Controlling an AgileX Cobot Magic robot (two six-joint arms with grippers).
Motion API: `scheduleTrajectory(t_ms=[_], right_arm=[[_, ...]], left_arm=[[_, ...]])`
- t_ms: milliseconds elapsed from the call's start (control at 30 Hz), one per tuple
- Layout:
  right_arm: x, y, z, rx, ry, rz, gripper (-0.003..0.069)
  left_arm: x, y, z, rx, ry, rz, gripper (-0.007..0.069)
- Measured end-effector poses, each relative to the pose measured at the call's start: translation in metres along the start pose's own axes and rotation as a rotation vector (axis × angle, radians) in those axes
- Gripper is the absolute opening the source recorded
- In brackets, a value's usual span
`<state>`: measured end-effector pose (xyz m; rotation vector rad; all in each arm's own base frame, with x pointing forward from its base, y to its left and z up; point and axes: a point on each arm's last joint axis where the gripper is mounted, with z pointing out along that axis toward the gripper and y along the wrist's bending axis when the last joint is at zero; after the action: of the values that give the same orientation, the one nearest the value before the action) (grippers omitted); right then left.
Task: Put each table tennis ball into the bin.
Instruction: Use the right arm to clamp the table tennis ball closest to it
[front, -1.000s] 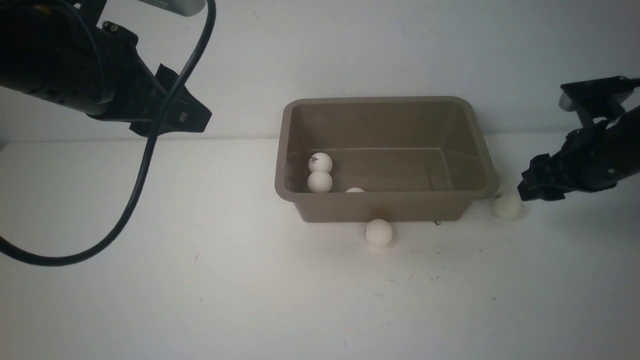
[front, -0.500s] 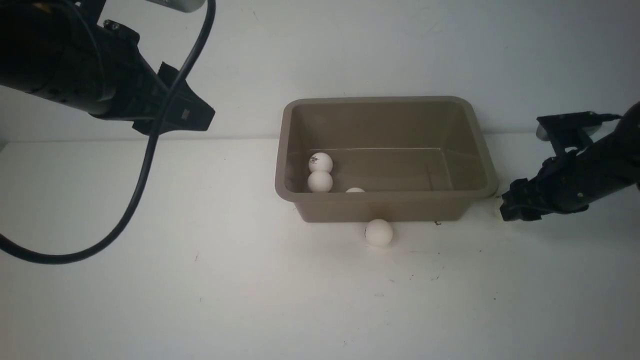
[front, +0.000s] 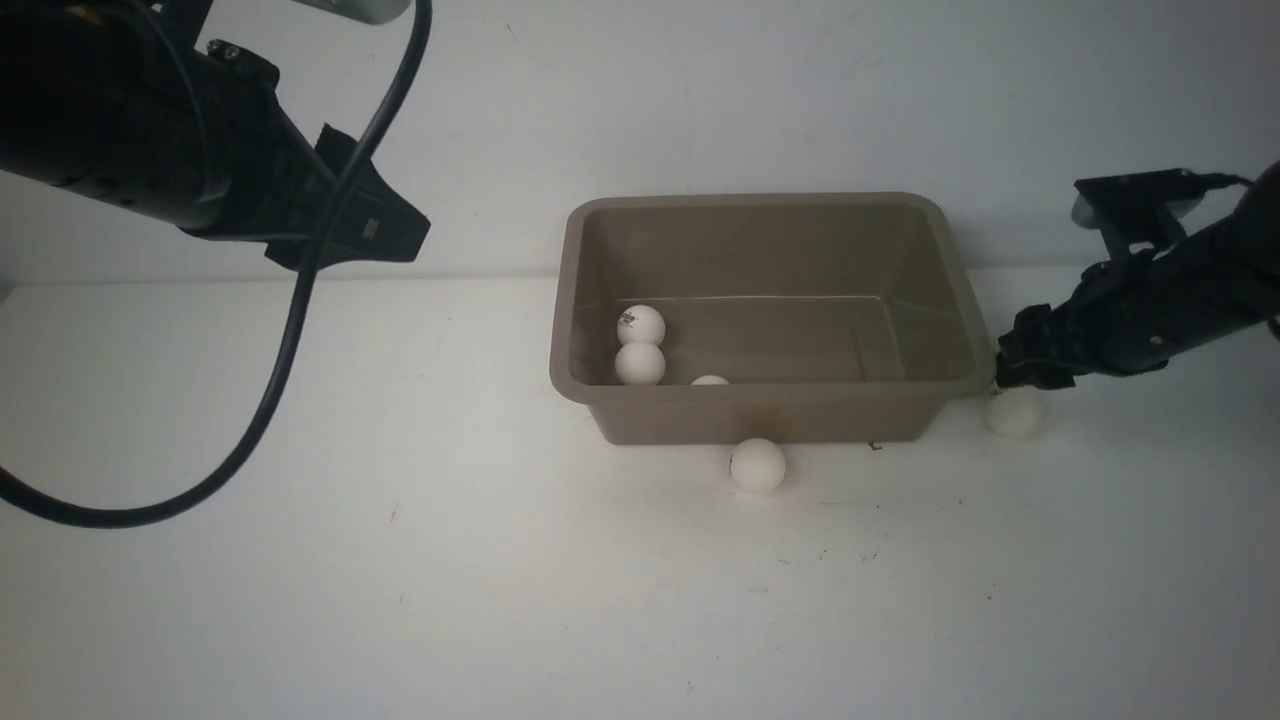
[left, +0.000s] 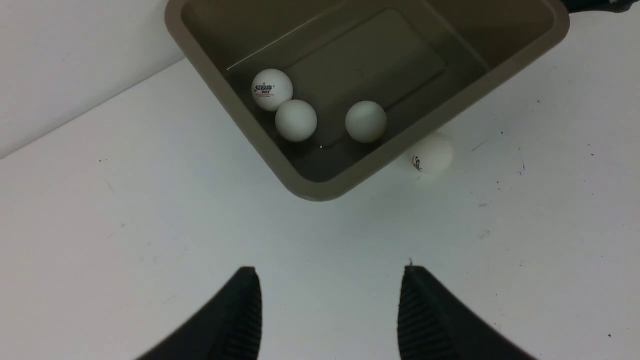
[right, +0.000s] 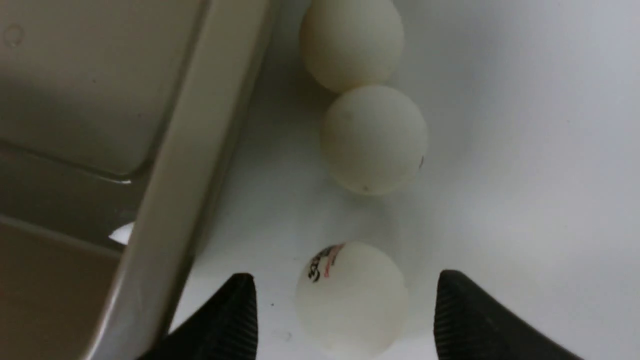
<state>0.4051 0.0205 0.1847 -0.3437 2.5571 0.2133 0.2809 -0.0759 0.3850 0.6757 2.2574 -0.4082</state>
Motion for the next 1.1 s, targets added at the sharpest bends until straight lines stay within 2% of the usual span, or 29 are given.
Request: scheduleTrajectory(t_ms=[200, 1100], right_arm=[[0.008, -0.002, 0.017, -0.015, 0.046, 0.01, 0.0432], [0.009, -0.003, 0.03, -0.025, 0.022, 0.048, 0.0432]], left_arm=[[0.0, 0.0, 0.0, 0.001, 0.0, -0.001, 0.0342], [0.0, 0.0, 0.0, 0.001, 0.0, -0.001, 0.0342]])
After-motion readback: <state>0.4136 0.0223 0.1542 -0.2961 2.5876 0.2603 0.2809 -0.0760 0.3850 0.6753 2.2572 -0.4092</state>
